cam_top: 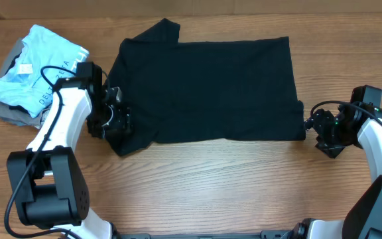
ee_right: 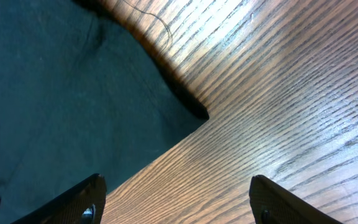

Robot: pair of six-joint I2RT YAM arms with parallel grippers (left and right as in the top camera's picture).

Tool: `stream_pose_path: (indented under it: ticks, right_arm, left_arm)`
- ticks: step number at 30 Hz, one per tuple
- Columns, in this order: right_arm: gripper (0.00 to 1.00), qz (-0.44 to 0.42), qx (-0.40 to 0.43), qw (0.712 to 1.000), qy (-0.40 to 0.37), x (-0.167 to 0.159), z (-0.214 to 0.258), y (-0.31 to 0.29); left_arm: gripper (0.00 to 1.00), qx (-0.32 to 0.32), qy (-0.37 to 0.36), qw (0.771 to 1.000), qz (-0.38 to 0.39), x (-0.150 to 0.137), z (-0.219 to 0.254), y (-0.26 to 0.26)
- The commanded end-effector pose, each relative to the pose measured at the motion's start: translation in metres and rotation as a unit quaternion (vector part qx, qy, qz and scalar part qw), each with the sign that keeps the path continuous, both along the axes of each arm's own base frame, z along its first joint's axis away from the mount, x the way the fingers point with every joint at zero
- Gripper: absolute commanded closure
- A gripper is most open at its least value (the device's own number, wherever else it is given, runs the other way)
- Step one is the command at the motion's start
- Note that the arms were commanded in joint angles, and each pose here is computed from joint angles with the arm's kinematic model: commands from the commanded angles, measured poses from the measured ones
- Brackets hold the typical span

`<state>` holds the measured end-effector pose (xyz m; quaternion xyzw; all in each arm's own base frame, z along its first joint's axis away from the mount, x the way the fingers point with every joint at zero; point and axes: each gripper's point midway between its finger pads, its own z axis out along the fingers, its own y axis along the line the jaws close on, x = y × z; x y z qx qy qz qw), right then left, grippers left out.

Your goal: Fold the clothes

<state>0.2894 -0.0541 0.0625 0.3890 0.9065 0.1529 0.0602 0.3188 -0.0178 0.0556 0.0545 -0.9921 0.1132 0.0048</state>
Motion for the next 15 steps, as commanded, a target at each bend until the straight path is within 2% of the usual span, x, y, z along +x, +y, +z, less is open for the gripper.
stream_pose_path:
  ticks: [1, 5, 9, 14, 15]
  right_arm:
    - [0.22, 0.005, -0.011, 1.000, -0.014, 0.008, 0.007, -0.004]
    - [0.22, 0.004, -0.019, 1.000, -0.014, 0.009, 0.006, -0.007]
    - [0.24, 0.003, -0.029, 0.999, -0.029, 0.016, 0.007, -0.011]
    - [0.43, 0.008, -0.038, 0.998, -0.051, 0.025, 0.005, -0.014]
    - [0.43, 0.007, -0.039, 0.998, -0.050, 0.024, 0.002, -0.014]
  left_arm:
    - [0.48, -0.029, 0.000, 1.000, -0.008, -0.008, -0.003, -0.009]
    - [0.94, -0.027, -0.008, 0.999, -0.016, -0.006, -0.006, -0.008]
    - [0.96, -0.010, -0.031, 0.999, -0.014, 0.007, 0.003, 0.008]
    - [0.96, 0.001, -0.085, 0.996, 0.022, 0.038, 0.028, 0.038]
    - [0.96, 0.002, -0.095, 0.995, 0.029, 0.044, 0.033, 0.044]
